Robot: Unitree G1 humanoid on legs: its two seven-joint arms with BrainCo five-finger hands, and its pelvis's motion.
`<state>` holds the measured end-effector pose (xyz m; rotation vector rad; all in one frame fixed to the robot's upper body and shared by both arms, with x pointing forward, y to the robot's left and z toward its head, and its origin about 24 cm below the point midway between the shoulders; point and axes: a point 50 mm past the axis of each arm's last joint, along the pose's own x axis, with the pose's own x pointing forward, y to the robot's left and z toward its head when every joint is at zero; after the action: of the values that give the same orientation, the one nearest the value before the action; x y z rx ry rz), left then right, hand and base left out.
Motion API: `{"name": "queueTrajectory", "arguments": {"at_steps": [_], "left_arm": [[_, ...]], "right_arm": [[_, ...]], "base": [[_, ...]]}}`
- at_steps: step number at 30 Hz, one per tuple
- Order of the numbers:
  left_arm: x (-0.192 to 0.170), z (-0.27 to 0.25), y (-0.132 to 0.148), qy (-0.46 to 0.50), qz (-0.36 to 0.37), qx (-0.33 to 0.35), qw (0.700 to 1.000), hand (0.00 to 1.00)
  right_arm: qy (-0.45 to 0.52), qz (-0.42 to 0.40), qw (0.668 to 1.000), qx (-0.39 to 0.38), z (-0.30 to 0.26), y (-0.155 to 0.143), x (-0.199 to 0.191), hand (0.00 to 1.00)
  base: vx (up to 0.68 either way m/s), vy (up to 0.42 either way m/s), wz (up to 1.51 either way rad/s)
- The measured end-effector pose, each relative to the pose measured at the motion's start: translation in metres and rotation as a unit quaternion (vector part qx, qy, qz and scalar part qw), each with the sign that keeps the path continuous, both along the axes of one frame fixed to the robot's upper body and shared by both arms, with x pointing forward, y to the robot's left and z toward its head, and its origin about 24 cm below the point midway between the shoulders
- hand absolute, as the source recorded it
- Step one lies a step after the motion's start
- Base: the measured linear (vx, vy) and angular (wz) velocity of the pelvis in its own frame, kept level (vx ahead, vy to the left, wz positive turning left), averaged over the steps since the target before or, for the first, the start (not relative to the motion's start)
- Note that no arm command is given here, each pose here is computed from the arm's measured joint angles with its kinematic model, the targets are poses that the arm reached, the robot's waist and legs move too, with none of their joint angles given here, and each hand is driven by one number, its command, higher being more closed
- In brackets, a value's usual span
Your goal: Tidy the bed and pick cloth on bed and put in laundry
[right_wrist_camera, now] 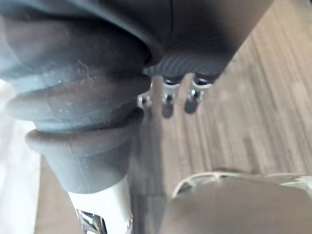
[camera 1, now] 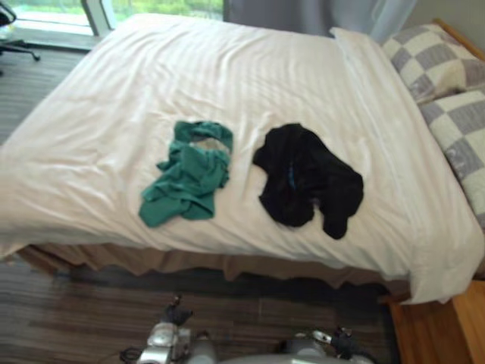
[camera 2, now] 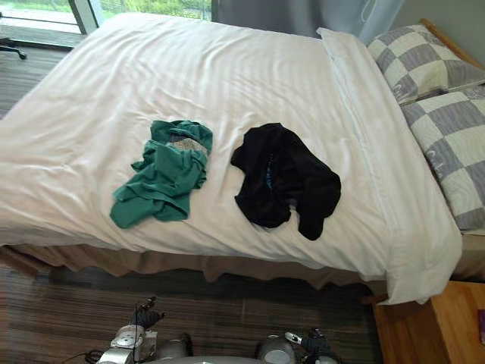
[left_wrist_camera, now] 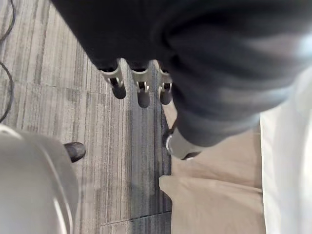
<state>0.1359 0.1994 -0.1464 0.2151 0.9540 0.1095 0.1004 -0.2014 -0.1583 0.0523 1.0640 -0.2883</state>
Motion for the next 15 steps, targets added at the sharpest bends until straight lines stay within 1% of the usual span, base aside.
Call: {"name": "queueTrajectory", "arguments": {"at_steps": [2,5,7,8,11,13,15], "left_arm": [[-0.001,-0.002,-0.011,0.008,-0.011,-0.007,1.000,0.00],[-0.006,-0.004,-0.013,0.017,-0.015,-0.011,1.000,0.00],[0.002,-0.001,-0.014,0.005,-0.024,-0.014,1.000,0.00],[0.010,0.002,-0.018,-0.008,-0.032,-0.022,0.999,0.00],[0.022,0.007,-0.026,-0.030,-0.049,-0.028,0.998,0.00],[0.020,0.006,-0.027,-0.025,-0.064,-0.019,0.997,0.00],[0.021,0.006,-0.025,-0.024,-0.075,-0.010,0.997,0.00]], "right_arm": [[-0.007,0.000,1.000,-0.006,0.002,-0.003,0.003,0.00],[-0.004,0.013,1.000,-0.012,0.001,-0.002,0.004,0.00],[-0.009,0.021,1.000,-0.017,0.003,-0.004,0.009,0.00],[-0.015,0.036,0.999,-0.030,0.006,-0.010,0.017,0.00],[-0.010,0.050,0.998,-0.042,0.008,-0.016,0.022,0.00],[-0.013,0.049,0.997,-0.050,0.010,-0.022,0.025,0.00],[-0.015,0.050,0.997,-0.049,0.010,-0.020,0.027,0.00]], "base": [[0.04,0.075,0.31],[-0.02,0.027,0.14],[-0.09,0.017,0.18],[-0.13,0.077,0.16],[-0.10,0.161,-0.07],[0.00,0.222,-0.24],[0.05,0.302,-0.08]]}}
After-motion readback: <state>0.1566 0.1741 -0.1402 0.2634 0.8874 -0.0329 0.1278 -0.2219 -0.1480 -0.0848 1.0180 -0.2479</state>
